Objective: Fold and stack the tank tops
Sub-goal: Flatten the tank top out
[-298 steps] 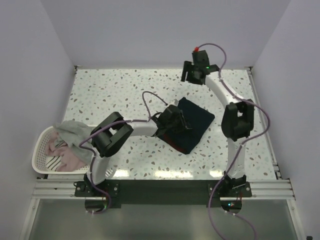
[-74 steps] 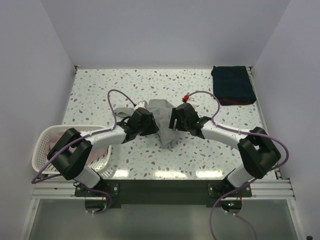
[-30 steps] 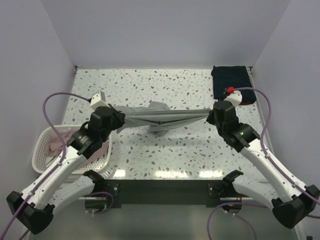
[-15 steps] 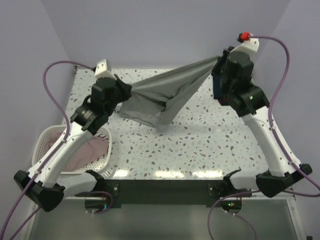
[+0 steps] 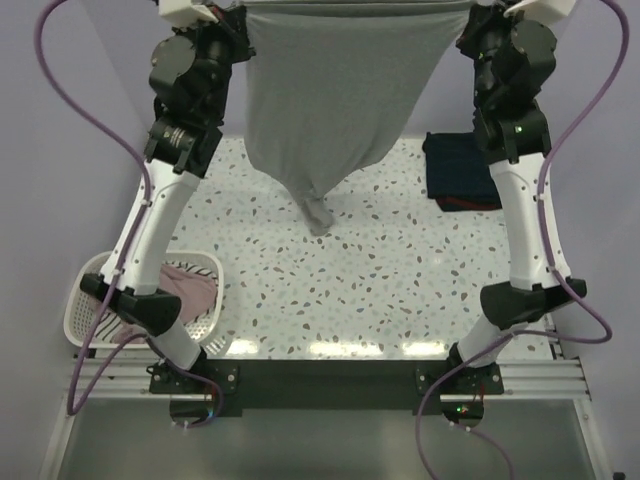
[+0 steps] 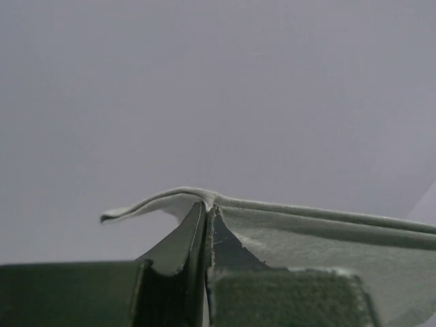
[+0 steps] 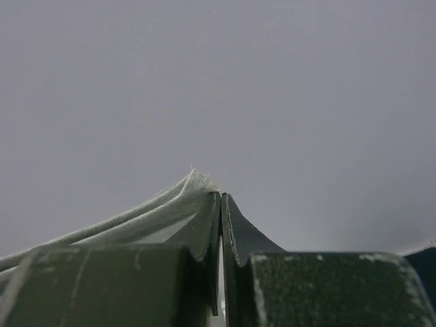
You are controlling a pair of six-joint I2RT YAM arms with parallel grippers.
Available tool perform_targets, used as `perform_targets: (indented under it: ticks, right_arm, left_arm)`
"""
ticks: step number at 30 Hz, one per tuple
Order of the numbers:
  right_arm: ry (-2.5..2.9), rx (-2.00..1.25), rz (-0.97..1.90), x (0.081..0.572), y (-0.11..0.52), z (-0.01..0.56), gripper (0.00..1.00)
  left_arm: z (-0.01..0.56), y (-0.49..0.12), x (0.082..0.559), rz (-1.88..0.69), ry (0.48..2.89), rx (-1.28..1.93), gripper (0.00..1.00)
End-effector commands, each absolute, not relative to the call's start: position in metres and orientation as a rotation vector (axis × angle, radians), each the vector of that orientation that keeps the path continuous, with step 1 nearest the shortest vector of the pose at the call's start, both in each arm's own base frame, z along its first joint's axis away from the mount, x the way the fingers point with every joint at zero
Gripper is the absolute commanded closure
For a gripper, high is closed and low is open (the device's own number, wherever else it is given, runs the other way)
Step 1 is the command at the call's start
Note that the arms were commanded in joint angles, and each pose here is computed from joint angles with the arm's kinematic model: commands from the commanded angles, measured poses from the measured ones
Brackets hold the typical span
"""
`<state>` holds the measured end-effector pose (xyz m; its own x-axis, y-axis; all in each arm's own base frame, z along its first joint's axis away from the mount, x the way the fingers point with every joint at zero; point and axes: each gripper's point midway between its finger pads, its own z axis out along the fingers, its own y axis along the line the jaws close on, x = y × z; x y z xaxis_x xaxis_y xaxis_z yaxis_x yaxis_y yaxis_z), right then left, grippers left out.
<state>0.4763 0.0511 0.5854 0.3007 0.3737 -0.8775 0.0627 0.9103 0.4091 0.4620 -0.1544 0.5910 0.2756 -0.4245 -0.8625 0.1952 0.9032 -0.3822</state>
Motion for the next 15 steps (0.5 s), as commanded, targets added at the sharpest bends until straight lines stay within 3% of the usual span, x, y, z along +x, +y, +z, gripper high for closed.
perform_targets:
  ticks: [1,3,5,6,7,8,9,12,13,14,15]
  right_arm:
    - [1.066,0.386,0.252,0.415,0.034,0.641,1.00]
    - [1.085,0.383,0.261,0.401,0.033,0.631,1.00]
    - [1.215,0.409,0.235,0.414,0.034,0.572,1.00]
    - [1.226,0.414,0.244,0.398,0.032,0.564,1.00]
    - [1.334,0.438,0.237,0.406,0.034,0.511,1.00]
    - [1.403,0.454,0.229,0.402,0.034,0.480,1.00]
    - [1.547,0.475,0.192,0.403,0.035,0.409,1.00]
    - [1.711,0.566,0.246,0.358,0.036,0.322,1.00]
    - [1.811,0.635,0.253,0.336,0.035,0.259,1.00]
    - [1.892,0.655,0.259,0.319,0.038,0.224,1.00]
    - [1.951,0.671,0.273,0.305,0.041,0.196,0.98]
  left_arm:
    - [0.659,-0.110,0.396,-0.363,0.977,-0.218,1.00]
    - [0.653,-0.105,0.374,-0.398,0.969,-0.218,1.00]
    - [0.590,-0.118,0.389,-0.434,1.106,-0.216,1.00]
    - [0.583,-0.115,0.373,-0.467,1.110,-0.219,1.00]
    - [0.517,-0.128,0.388,-0.471,1.246,-0.199,1.00]
    - [0.489,-0.133,0.384,-0.538,1.297,-0.231,1.00]
    - [0.426,-0.137,0.379,-0.553,1.417,-0.242,1.00]
    - [0.330,-0.164,0.350,-0.751,1.617,-0.255,1.00]
    - [0.255,-0.182,0.330,-0.791,1.779,-0.222,1.00]
    - [0.227,-0.189,0.315,-0.825,1.844,-0.239,1.00]
    - [0.199,-0.194,0.301,-0.829,1.910,-0.233,0.90]
